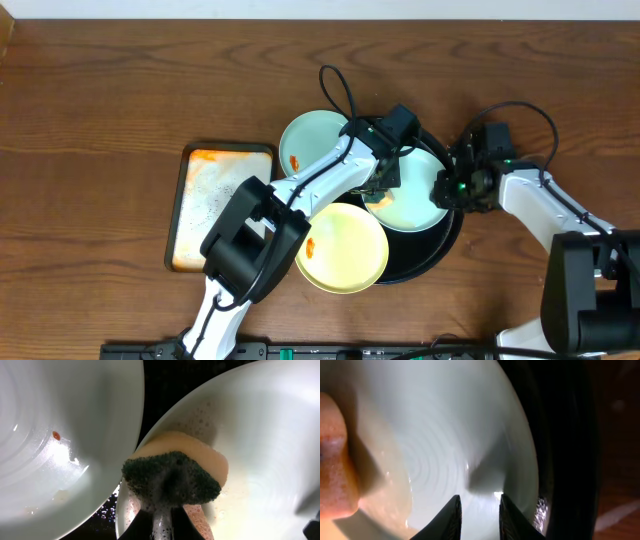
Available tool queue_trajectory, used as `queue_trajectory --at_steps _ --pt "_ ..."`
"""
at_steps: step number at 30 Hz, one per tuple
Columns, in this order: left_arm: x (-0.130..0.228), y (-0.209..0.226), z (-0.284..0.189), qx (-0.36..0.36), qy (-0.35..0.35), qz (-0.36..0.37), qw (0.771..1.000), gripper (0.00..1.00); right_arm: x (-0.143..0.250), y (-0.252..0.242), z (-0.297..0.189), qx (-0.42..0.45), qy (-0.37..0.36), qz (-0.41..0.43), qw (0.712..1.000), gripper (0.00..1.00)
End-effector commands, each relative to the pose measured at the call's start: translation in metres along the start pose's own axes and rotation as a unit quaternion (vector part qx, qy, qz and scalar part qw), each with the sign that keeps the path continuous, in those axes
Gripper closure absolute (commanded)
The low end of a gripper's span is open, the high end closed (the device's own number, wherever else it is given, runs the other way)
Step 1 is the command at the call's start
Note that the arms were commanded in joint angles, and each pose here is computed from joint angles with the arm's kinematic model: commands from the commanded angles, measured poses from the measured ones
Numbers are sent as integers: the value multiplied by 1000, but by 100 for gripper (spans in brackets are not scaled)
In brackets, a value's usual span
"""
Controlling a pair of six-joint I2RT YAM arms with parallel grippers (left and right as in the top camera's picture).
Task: Clean dirty plates on tray and stack at the side
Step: 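Scrub the stained green plate with the sponge while right gripper holds it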
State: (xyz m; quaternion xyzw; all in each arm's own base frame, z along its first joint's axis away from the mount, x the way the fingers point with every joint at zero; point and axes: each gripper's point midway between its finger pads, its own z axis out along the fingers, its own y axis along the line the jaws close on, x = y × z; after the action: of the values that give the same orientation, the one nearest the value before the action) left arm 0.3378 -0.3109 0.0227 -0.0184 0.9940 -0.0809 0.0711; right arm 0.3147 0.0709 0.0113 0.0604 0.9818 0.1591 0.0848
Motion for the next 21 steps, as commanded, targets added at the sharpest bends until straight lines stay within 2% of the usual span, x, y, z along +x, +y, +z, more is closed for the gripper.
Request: queue_trajectory --at_steps 1,7,12,17,21 --pt "-9 3 0 -13 -16 3 1000 93 -22 4 -29 -2 -38 -13 999 76" --pt "-10 3 0 -12 -16 3 1000 93 -20 -10 -45 40 -42 -5 998 73" --pt "-10 3 0 -12 -16 3 1000 93 -6 -28 -26 74 -19 12 997 73" --pt "-10 3 0 -12 -16 3 1000 93 4 -31 4 57 7 19 998 74" --pt "-10 3 0 -13 -16 3 1000 93 1 -33 19 51 10 27 998 80"
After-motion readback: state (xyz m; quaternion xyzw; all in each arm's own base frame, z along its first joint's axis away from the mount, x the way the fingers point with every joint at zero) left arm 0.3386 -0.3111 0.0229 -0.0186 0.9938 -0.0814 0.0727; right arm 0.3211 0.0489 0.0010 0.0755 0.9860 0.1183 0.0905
